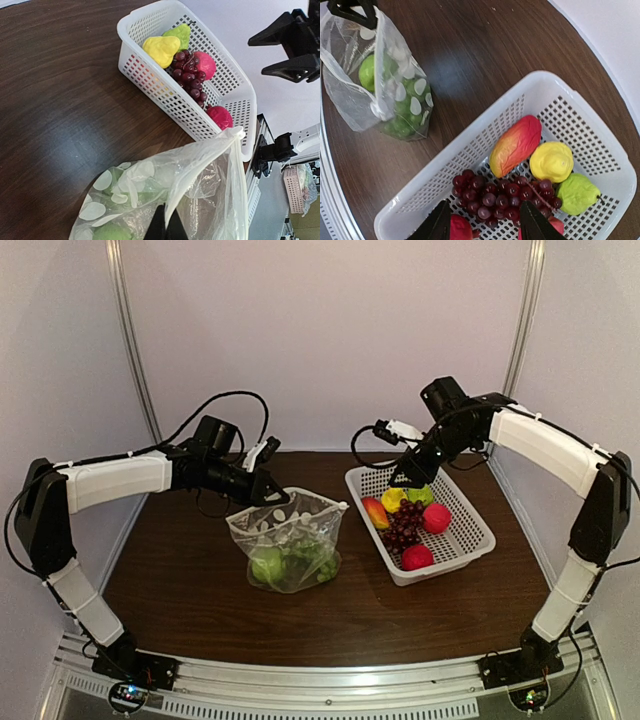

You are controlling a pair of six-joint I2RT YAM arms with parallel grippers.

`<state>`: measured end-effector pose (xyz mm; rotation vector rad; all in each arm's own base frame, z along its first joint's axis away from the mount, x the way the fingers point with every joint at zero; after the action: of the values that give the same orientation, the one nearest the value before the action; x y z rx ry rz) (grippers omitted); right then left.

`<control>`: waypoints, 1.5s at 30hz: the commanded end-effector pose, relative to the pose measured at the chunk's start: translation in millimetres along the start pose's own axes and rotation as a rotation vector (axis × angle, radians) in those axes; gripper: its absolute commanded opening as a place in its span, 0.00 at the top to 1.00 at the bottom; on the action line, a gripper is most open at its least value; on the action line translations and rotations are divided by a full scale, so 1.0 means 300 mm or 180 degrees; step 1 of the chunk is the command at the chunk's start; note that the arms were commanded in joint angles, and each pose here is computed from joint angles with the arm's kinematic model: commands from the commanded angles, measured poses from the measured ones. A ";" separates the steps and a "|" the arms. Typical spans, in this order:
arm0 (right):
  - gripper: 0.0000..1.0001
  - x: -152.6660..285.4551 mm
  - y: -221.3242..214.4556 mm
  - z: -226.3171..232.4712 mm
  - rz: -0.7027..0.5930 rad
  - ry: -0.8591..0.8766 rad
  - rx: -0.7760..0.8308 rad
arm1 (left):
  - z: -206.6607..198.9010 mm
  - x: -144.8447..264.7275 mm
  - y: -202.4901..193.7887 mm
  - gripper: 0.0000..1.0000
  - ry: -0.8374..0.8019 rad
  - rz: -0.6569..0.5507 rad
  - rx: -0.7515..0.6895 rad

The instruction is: Open the zip-top bag and remove the fake food

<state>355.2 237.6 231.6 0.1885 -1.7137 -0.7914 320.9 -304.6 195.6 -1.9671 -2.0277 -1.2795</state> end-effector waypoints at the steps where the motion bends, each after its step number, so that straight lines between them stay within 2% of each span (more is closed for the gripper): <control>1: 0.52 0.004 0.194 0.059 -0.0410 0.0081 0.0330 | -0.022 0.006 -0.001 1.00 -0.0050 -0.0001 -0.0026; 7: 0.57 -0.051 0.403 0.197 -0.0690 0.0324 0.0775 | -0.042 0.005 0.000 1.00 -0.0084 -0.0006 -0.0032; 13: 0.68 -0.170 0.462 0.378 -0.0635 0.0604 0.1215 | -0.067 0.012 -0.008 1.00 -0.0144 0.0006 -0.0074; 19: 0.72 -0.291 0.407 0.476 -0.0343 0.0696 0.1436 | -0.071 0.022 -0.009 1.00 -0.0136 -0.0018 -0.0141; 23: 0.79 -0.345 0.374 0.479 -0.0178 0.0651 0.1449 | -0.081 0.018 -0.015 1.00 -0.0228 0.0010 -0.0163; 30: 0.84 -0.442 0.284 0.481 0.0234 0.0627 0.1587 | -0.074 0.001 -0.031 1.00 -0.0310 0.0021 -0.0146; 39: 0.84 -0.511 0.178 0.536 0.0594 0.0833 0.1887 | -0.009 -0.041 -0.071 1.00 -0.0185 0.0089 -0.0060; 45: 0.78 -0.517 0.172 0.605 0.0675 0.0909 0.2165 | -0.056 -0.042 -0.053 1.00 -0.0387 0.0050 -0.0108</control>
<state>284.9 430.4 159.4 0.5715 -1.7037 -0.1896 293.9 -304.8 162.1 -2.0474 -1.9331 -1.1797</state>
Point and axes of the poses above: each gripper's point midway between its finger pads, its own x axis back along the fingers, its own z axis along the line the jaws close on, y = z × x, the point moved 2 cm from there along x, back along the fingers, and after that the axes turned 7 degrees about x, right-handed, at the moved point
